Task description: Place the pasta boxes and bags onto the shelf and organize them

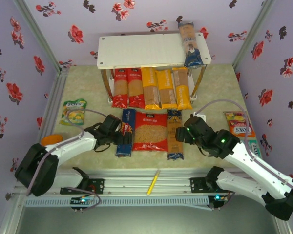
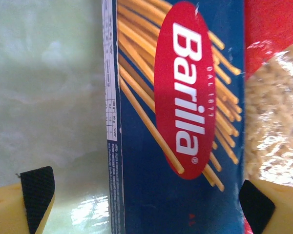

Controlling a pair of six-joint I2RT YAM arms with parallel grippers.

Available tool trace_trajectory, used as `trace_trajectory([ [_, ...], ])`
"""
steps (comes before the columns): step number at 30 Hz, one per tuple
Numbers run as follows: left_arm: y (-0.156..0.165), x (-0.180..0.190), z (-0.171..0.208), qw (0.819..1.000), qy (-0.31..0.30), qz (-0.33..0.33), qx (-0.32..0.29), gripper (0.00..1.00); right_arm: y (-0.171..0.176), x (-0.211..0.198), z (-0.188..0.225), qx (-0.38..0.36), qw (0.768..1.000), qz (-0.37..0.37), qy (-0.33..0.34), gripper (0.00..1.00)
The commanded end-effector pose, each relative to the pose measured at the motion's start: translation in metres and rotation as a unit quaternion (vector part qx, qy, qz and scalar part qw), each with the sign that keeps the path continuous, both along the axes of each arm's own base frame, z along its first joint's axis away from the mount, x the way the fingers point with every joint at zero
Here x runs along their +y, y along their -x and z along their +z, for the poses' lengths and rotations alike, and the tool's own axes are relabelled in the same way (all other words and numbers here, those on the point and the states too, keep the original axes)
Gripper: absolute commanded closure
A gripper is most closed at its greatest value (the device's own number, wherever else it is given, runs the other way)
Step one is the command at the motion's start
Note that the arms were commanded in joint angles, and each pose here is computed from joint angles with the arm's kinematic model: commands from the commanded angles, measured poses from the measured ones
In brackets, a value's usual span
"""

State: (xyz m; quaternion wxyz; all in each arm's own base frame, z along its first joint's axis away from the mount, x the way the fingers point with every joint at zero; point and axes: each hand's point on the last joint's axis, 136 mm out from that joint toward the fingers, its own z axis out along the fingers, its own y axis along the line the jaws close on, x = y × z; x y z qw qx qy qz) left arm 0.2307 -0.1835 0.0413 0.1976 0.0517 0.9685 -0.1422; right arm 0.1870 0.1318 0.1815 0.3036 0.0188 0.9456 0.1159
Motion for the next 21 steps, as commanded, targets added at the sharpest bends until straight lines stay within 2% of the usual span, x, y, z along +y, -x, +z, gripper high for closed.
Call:
trace_trajectory([
  [1, -0.009, -0.015, 0.004, 1.0, 0.01, -0.012, -0.008, 0.0, 0.003, 0.004, -0.006, 0.01, 1.0, -0.008, -0.016, 0.14],
  [12, -0.016, -0.027, -0.007, 1.0, 0.002, -0.027, 0.004, 0.0, -0.002, 0.008, -0.005, 0.002, 1.0, -0.005, -0.018, 0.13],
  [21, -0.014, -0.025, 0.013, 1.0, 0.011, -0.024, -0.015, 0.0, -0.006, 0.013, -0.014, 0.013, 1.0, 0.002, -0.005, 0.13],
])
